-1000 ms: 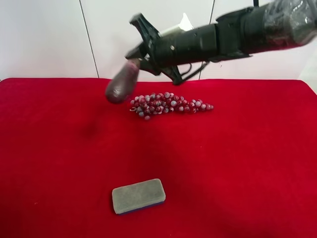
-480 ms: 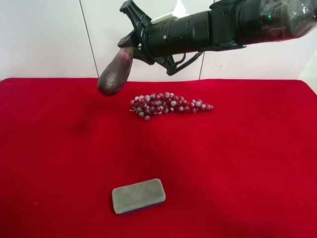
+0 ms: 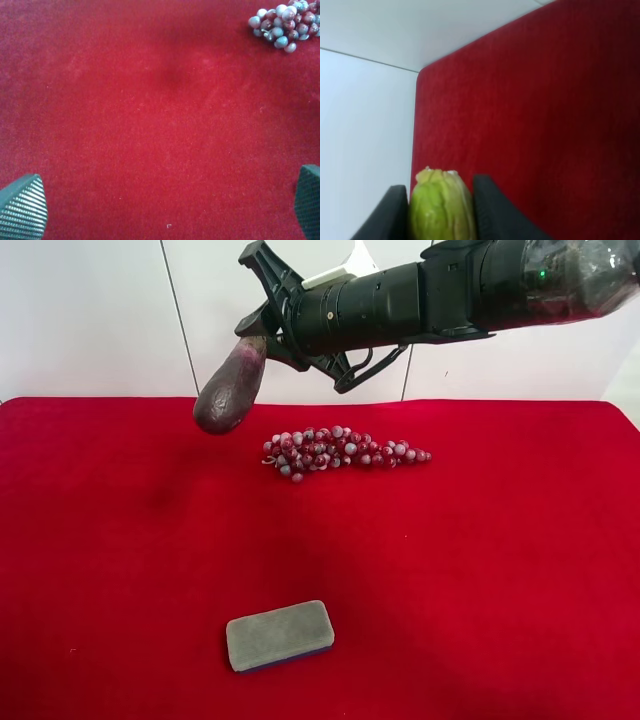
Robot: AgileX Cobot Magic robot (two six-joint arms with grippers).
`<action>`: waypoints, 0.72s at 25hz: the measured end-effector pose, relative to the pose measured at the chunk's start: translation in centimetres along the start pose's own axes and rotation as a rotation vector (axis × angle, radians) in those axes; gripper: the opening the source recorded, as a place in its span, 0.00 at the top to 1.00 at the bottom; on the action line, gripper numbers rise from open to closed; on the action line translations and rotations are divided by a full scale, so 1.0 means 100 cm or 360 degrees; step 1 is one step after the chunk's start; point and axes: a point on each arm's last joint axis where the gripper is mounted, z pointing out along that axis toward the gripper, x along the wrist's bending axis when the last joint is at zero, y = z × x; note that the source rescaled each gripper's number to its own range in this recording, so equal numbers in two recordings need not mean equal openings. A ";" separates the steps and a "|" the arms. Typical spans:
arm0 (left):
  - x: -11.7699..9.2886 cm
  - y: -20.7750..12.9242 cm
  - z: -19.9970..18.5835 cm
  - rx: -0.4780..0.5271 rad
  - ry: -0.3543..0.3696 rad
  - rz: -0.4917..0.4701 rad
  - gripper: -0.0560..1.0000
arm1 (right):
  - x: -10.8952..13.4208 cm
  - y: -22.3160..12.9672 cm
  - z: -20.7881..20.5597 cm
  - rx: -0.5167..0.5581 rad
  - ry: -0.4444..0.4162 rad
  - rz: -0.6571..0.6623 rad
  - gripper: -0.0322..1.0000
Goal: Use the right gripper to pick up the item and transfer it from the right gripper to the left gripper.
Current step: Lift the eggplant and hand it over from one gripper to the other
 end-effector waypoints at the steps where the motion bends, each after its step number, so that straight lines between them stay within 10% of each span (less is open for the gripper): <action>1: 0.000 0.000 0.000 0.0000 0.0000 0.0000 0.00 | 0.000 0.000 0.000 0.0000 0.0000 0.0000 0.97; 18: -0.003 0.022 0.042 0.0398 -0.0222 -0.0061 0.00 | 0.001 -0.001 0.000 0.0013 0.0014 0.0000 0.97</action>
